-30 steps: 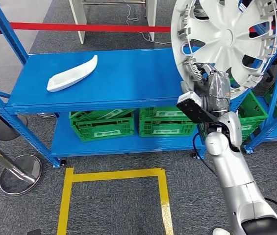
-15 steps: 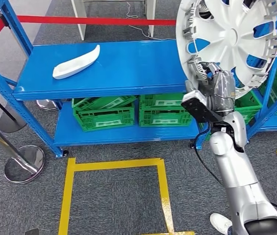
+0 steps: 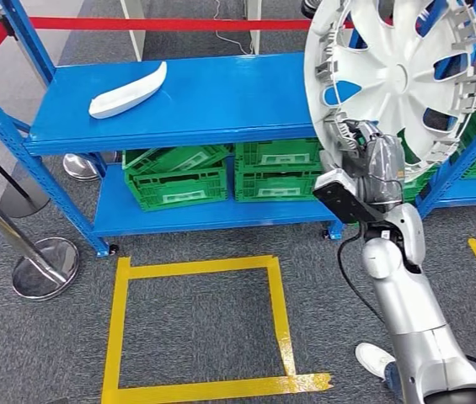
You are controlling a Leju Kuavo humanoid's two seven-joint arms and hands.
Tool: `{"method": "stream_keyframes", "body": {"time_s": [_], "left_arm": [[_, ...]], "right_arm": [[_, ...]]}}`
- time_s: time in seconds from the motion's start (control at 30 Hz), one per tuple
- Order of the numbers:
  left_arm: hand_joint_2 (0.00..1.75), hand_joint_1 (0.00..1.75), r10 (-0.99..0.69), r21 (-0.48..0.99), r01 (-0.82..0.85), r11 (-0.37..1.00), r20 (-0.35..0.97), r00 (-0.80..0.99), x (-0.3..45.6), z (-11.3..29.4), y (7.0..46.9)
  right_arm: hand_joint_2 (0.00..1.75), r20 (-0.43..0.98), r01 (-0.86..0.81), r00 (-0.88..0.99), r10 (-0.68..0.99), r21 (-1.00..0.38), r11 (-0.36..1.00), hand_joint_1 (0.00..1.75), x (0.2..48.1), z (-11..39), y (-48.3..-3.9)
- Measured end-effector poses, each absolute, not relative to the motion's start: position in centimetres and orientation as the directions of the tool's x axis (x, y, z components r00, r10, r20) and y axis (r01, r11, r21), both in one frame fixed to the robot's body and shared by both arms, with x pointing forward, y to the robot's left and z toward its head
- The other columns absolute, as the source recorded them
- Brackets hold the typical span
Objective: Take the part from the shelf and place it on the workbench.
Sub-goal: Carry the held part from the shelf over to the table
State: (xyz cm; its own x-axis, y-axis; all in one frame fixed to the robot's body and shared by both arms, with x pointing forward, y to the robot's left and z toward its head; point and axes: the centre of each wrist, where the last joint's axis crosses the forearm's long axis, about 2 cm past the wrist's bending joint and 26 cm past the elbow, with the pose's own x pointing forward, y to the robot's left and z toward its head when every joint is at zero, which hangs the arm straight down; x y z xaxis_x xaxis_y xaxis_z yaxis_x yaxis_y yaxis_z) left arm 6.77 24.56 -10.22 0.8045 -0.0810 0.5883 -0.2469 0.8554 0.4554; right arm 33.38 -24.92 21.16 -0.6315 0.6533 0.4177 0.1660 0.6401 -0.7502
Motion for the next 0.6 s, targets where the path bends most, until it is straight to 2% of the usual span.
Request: {"method": "stream_keyframes", "body": {"time_s": [0.17,0.6], "left_arm": [[1.75,0.0,-0.093,0.47,-0.242,0.849,0.583,0.807,6.8,-10.2,24.6],[1.75,0.0,-0.099,0.471,-0.228,0.852,0.572,0.814,6.8,-10.2,24.3]], "right_arm": [[1.75,0.391,0.216,-0.625,0.675,-0.745,0.631,1.75,33.0,21.3,-25.8],[1.75,0.379,0.188,-0.629,0.679,-0.773,0.606,1.75,32.8,21.3,-26.6]]}}
